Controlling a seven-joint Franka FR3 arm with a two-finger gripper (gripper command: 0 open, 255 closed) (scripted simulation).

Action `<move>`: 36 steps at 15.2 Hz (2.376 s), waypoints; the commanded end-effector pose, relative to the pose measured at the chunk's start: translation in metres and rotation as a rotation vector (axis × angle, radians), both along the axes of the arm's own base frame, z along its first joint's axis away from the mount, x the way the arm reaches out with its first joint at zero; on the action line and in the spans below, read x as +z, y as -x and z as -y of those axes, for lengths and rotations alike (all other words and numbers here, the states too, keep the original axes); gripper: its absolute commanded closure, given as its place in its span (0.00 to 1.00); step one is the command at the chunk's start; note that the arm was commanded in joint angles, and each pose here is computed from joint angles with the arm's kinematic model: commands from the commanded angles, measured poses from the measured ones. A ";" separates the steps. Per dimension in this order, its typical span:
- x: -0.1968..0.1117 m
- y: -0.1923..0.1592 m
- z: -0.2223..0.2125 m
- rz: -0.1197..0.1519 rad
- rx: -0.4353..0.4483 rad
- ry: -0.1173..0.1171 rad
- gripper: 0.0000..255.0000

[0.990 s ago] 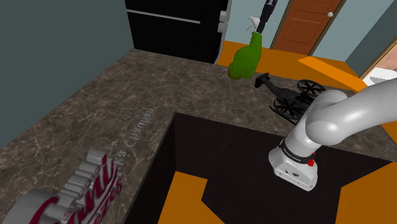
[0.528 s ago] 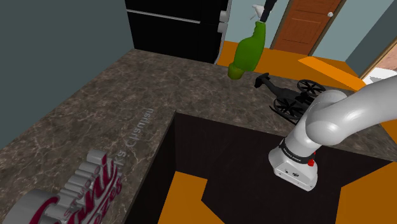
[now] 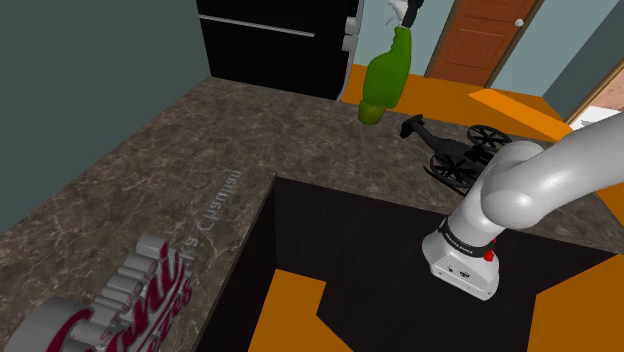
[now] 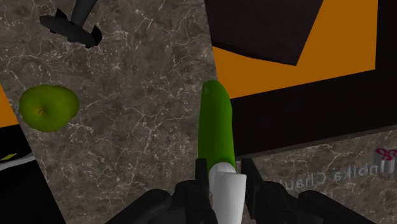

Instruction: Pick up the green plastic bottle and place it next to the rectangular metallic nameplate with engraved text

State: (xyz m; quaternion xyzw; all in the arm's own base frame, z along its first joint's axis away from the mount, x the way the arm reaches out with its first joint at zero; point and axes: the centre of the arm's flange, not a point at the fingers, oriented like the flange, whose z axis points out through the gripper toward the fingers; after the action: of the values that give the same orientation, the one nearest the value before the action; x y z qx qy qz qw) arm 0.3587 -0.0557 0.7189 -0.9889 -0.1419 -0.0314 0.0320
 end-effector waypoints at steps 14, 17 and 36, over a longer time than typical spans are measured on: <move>-0.102 -0.111 -0.127 0.001 0.000 0.000 1.00; -0.123 -0.134 -0.152 0.001 0.000 0.000 1.00; -0.246 -0.236 -0.269 0.001 0.000 0.000 1.00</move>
State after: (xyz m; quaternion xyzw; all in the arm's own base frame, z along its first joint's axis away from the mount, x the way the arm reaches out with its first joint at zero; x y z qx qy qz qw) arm 0.5943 0.2123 0.4797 -0.9889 -0.1416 -0.0314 0.0320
